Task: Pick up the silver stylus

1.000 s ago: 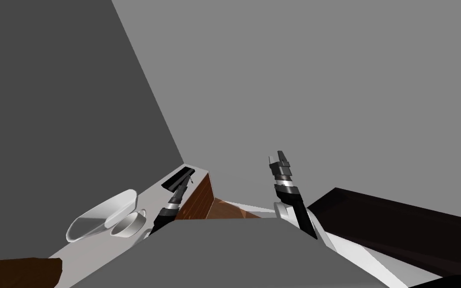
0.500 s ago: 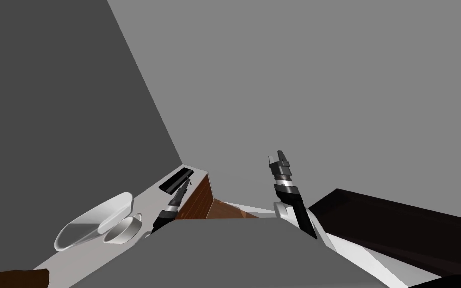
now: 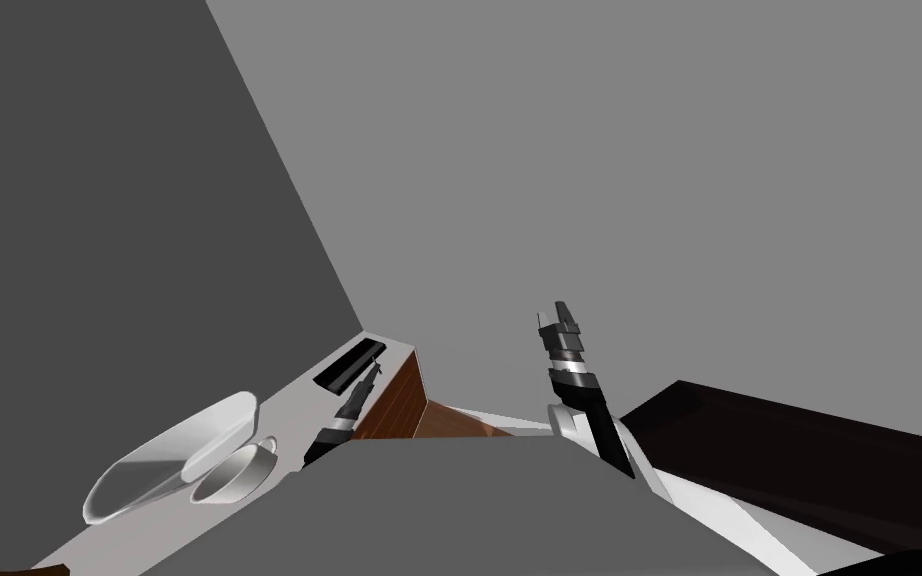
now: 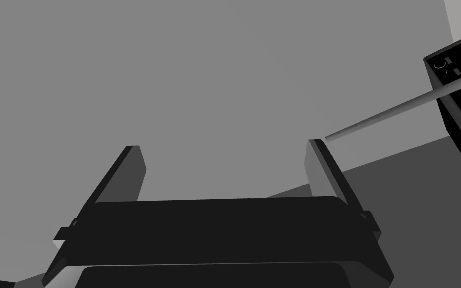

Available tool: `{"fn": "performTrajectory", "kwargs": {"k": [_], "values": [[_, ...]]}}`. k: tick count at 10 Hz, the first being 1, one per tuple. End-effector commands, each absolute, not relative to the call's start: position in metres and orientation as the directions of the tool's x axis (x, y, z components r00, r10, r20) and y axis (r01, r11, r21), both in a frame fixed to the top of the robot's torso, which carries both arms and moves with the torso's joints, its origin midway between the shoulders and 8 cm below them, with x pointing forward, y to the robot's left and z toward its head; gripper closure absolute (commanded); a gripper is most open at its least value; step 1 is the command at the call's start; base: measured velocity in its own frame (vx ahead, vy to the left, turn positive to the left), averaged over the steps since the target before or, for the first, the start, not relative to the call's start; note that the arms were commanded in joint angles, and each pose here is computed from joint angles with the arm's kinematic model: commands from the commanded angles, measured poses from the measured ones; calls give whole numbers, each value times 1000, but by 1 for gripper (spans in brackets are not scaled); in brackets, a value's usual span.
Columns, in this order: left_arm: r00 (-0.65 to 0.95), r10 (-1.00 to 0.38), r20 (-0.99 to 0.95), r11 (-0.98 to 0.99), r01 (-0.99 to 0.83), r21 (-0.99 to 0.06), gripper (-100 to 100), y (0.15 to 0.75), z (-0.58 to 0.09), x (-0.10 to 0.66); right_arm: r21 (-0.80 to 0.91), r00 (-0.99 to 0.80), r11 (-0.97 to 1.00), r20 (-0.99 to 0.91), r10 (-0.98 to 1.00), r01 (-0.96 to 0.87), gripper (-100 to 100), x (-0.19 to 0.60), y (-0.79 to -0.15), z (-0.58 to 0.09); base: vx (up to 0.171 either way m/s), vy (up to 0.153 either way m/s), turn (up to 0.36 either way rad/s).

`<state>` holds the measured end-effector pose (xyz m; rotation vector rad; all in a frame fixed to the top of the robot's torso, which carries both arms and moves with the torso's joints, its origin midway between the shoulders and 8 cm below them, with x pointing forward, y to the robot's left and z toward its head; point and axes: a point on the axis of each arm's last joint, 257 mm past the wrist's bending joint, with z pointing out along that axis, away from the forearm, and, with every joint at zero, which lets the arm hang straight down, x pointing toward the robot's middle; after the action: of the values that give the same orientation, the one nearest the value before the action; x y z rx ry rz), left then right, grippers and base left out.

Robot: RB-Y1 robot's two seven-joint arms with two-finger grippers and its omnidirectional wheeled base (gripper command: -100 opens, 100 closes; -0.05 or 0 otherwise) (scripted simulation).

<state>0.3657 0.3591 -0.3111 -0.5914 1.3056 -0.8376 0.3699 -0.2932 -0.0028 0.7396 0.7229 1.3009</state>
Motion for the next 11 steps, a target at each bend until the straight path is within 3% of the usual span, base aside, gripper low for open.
{"fn": "performTrajectory", "kwargs": {"k": [1, 11], "values": [[46, -800, -598, 595, 194, -780, -100, 361, -318, 367, 815, 125, 115, -53, 991, -568, 0, 370, -293, -3, 33, 17, -27], [-4, -774, -633, 630, 91, -771, -100, 378, -376, 351, 815, 125, 115, -53, 991, -568, 0, 370, -293, -3, 33, 28, -22]]}}
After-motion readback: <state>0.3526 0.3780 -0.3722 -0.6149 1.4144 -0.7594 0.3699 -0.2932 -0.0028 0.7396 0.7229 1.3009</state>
